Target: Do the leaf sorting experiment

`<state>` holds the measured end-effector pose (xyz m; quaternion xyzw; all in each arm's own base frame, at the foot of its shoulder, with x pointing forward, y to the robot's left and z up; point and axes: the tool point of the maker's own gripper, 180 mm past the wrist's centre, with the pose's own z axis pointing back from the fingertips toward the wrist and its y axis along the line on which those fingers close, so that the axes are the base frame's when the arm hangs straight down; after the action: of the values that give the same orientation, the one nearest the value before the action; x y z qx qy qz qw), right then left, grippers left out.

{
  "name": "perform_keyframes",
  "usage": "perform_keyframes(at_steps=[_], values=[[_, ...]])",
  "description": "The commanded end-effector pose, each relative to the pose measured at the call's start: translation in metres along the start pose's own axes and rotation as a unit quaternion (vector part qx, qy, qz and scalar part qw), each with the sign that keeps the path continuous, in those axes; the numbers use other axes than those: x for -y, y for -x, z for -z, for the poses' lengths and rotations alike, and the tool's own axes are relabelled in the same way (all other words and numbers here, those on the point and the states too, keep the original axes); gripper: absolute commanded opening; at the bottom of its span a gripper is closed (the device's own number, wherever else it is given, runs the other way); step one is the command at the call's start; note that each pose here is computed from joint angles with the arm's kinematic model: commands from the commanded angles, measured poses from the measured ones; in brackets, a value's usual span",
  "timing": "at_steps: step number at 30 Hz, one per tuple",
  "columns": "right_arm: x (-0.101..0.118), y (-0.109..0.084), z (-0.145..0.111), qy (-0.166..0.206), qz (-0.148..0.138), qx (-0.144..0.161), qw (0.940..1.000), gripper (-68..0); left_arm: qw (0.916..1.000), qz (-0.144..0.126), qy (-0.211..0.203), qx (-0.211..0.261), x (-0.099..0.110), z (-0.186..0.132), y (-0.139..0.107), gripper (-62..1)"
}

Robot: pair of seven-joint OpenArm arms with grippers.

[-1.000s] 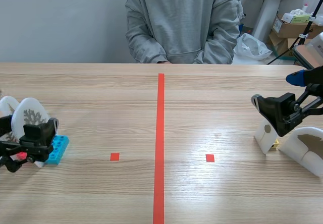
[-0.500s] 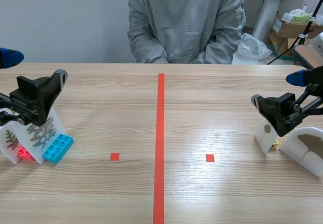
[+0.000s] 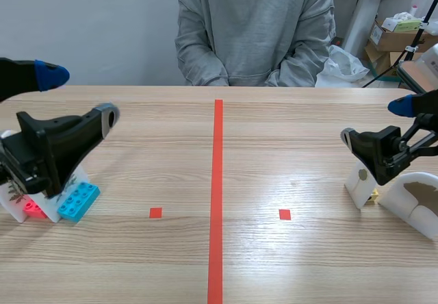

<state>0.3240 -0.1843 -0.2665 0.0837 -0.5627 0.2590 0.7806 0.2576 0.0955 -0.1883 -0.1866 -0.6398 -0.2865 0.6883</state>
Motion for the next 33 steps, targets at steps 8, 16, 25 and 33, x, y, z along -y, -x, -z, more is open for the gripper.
perform_keyframes(at_steps=[8,16,25,33], values=[[0.007,-0.014,-0.002,0.005,-0.008,0.020,0.9998,-9.7,0.9990,-0.028,0.036,0.004,0.025,0.005,0.003,-6.5],[0.007,-0.015,-0.002,0.005,-0.007,0.021,0.9997,-9.7,0.9978,-0.028,0.053,-0.030,0.033,0.006,0.027,-6.5],[0.007,-0.015,-0.002,0.005,-0.005,0.022,0.9997,-9.7,0.9964,-0.043,0.040,-0.062,0.025,0.001,0.053,-6.5],[0.006,-0.022,-0.003,0.002,0.026,0.041,0.9988,-9.7,0.9963,-0.045,0.038,-0.063,0.024,0.001,0.055,-6.5]])
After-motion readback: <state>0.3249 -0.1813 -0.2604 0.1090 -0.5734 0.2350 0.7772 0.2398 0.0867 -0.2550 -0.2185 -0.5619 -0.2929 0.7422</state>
